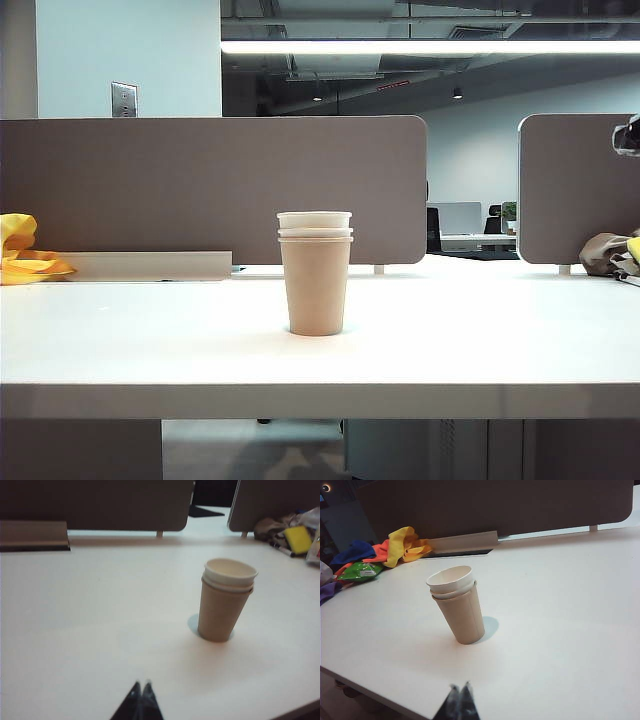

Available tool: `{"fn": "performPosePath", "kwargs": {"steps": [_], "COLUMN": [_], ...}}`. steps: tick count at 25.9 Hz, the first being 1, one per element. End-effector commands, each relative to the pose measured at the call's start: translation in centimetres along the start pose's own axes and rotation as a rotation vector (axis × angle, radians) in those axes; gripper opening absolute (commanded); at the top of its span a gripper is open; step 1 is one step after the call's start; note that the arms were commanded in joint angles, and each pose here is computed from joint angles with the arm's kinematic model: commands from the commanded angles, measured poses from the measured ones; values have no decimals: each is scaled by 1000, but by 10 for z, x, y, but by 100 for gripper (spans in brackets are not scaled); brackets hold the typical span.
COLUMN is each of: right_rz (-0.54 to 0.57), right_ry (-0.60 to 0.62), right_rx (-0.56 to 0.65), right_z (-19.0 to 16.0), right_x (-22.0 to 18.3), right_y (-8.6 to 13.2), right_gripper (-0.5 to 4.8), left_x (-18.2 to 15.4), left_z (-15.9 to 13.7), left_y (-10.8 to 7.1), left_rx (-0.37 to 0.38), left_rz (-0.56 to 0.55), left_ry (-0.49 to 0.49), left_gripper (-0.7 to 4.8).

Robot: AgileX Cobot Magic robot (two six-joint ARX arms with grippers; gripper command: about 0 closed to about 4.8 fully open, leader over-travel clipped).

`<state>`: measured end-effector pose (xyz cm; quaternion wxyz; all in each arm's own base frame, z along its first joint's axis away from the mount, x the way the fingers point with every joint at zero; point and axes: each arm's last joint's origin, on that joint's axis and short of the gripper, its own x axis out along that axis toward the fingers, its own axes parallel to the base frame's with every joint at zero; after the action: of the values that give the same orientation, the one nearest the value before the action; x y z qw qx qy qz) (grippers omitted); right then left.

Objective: Pick up all the paper cups on the table one by one and stack them together.

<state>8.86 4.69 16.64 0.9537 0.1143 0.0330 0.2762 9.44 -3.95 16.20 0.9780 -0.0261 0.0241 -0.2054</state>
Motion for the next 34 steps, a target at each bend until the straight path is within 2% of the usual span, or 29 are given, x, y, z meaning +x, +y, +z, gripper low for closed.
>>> {"fn": "performPosePath", "kwargs": {"steps": [1, 7, 13, 22, 26, 30, 34], "right_rz": [0, -9, -25, -190, -271, -398, -467], "right_ry": [6, 45, 18, -22, -42, -73, -90], "right_rx": [1, 5, 3, 5, 6, 8, 9], "right_z": [-2, -6, -4, -1, 1, 4, 5], "right_x": [0, 0, -3, -6, -8, -13, -17], "right_y": [-1, -1, -3, -19, -26, -38, -43], "right_gripper": [-8, -8, -8, -8, -8, -8, -8], "left_x": [-2, -5, -5, -5, -5, -8, -10], "left_z": [2, 3, 3, 3, 3, 4, 4], "left_y": [0, 0, 0, 0, 7, 21, 29], "left_rx": [1, 1, 1, 1, 0, -4, -5], "left_rz": [-3, -5, -4, 3, 65, 221, 297], "left_ry": [-21, -37, -37, -32, -35, -44, -48], "left_gripper": [-5, -5, -5, -5, -5, -5, -5]}}
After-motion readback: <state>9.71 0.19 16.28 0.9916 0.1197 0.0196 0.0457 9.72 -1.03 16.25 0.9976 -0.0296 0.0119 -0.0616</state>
